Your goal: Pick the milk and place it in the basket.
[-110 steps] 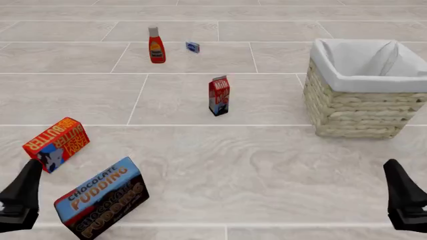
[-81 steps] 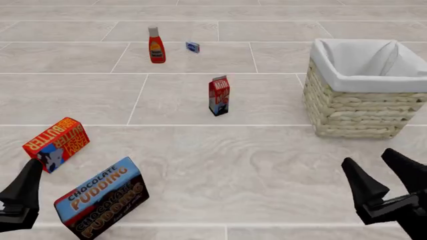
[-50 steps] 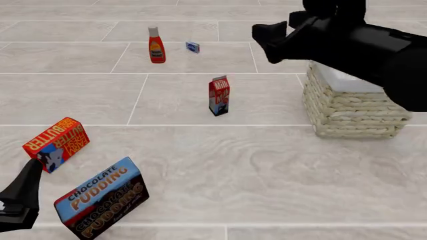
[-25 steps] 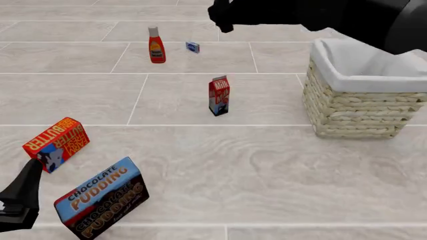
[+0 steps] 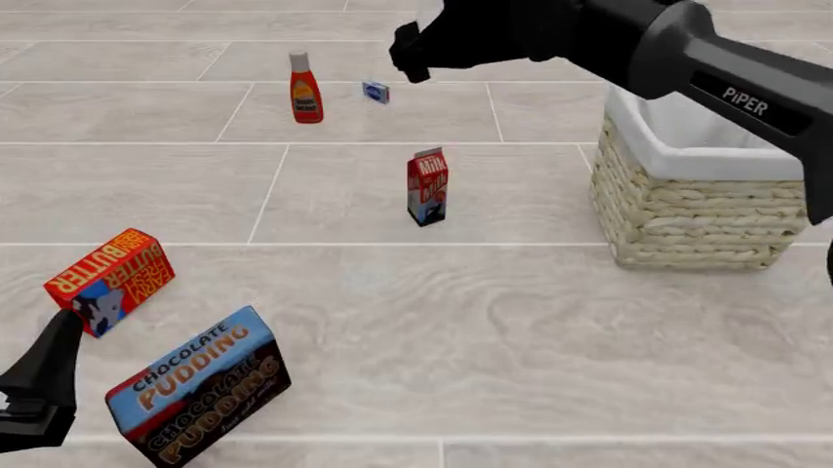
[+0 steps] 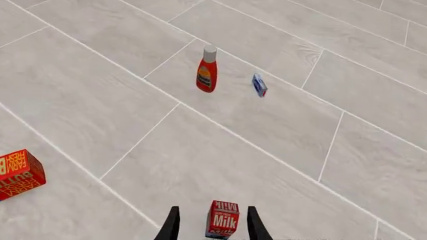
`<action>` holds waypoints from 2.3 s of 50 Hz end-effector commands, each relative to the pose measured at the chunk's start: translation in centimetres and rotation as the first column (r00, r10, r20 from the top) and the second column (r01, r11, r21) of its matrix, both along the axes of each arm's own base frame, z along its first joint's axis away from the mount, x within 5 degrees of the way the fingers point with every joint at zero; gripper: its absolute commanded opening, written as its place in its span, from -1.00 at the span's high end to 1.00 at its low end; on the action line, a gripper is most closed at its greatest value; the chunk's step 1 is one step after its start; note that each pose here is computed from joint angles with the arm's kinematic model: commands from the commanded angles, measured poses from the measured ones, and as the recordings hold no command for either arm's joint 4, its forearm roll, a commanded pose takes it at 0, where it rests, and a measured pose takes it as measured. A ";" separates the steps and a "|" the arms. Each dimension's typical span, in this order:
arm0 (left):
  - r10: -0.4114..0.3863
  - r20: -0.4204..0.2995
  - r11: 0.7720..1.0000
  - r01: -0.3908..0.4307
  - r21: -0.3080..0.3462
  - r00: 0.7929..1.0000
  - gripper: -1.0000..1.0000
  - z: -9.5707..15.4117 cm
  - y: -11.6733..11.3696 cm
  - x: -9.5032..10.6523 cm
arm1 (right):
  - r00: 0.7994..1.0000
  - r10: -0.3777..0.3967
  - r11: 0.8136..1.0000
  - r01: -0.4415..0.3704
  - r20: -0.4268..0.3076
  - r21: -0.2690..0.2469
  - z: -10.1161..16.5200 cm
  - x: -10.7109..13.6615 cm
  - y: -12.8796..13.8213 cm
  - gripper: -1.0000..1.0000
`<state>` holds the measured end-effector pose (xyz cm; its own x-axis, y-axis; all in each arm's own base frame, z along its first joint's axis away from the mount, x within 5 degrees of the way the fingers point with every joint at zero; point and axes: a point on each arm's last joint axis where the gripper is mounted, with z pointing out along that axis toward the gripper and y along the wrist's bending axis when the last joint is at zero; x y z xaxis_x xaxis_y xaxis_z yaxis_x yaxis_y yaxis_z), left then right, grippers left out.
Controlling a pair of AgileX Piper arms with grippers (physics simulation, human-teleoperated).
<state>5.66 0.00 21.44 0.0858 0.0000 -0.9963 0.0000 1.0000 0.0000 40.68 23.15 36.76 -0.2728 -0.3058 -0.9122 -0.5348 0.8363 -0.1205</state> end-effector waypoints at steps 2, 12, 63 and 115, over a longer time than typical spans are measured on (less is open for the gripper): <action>0.000 0.000 1.000 0.000 0.000 1.000 -1.00 0.0 0.0 0.0 | 0.999 -0.017 1.000 0.017 -0.048 0.003 -2.0 1.6 0.6 -1.00; 0.000 0.000 1.000 0.000 0.000 1.000 -1.00 0.0 0.0 0.0 | 0.997 -0.034 0.999 0.033 -0.067 -0.006 -3.4 3.0 0.5 -1.00; 0.000 0.000 1.000 0.000 0.000 1.000 -1.00 0.0 0.0 0.0 | 0.980 -0.110 0.994 0.109 -0.165 -0.015 -9.7 8.0 0.0 -1.00; 0.000 0.000 1.000 0.000 0.000 1.000 -1.00 0.0 0.0 0.0 | 0.952 -0.133 0.991 0.131 -0.276 -0.026 -17.2 9.2 1.3 -1.00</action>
